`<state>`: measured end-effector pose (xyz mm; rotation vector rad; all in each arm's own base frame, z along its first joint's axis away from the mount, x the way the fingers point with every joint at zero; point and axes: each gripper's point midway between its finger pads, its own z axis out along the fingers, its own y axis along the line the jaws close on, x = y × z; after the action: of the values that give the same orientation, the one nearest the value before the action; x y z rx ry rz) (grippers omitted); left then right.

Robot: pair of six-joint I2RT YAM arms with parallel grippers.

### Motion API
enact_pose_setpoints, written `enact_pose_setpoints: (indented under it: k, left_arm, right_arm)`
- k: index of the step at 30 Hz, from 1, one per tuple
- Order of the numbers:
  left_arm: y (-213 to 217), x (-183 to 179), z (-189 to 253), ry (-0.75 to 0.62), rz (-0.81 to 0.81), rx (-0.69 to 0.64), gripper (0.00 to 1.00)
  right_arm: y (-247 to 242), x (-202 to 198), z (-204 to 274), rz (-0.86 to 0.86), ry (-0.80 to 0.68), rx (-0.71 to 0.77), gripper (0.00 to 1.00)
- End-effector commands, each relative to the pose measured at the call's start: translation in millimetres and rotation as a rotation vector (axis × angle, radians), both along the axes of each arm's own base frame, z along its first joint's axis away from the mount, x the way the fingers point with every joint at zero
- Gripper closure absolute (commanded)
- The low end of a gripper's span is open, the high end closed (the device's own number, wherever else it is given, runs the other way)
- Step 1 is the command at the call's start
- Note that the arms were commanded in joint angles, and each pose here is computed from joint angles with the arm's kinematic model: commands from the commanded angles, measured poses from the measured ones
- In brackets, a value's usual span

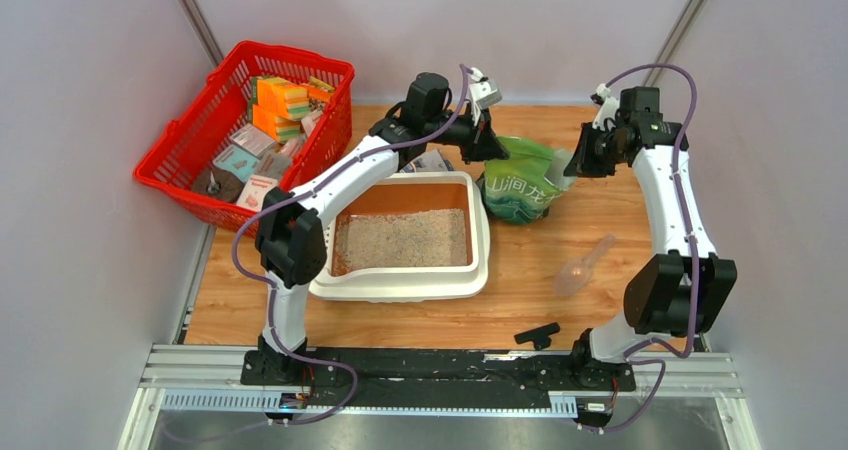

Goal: Fill the litter box with clean litter

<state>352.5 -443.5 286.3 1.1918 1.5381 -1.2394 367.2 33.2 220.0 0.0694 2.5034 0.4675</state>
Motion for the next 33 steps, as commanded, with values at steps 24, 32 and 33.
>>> enact_pose_setpoints:
  k: [24,32,33]
  left_arm:
    - [11.0,-29.8,67.5,-0.027,0.002,-0.094,1.00]
    - [11.7,-25.8,63.9,-0.017,0.023,-0.079,1.00]
    - [12.4,-25.3,63.9,-0.016,0.025,-0.078,1.00]
  right_arm:
    - [-15.7,-83.7,77.9,0.415,-0.538,0.051,0.26]
    - [-0.5,-93.1,27.2,0.558,-0.664,-0.046,0.26]
    - [-0.5,-91.5,25.7,0.557,-0.664,-0.045,0.27]
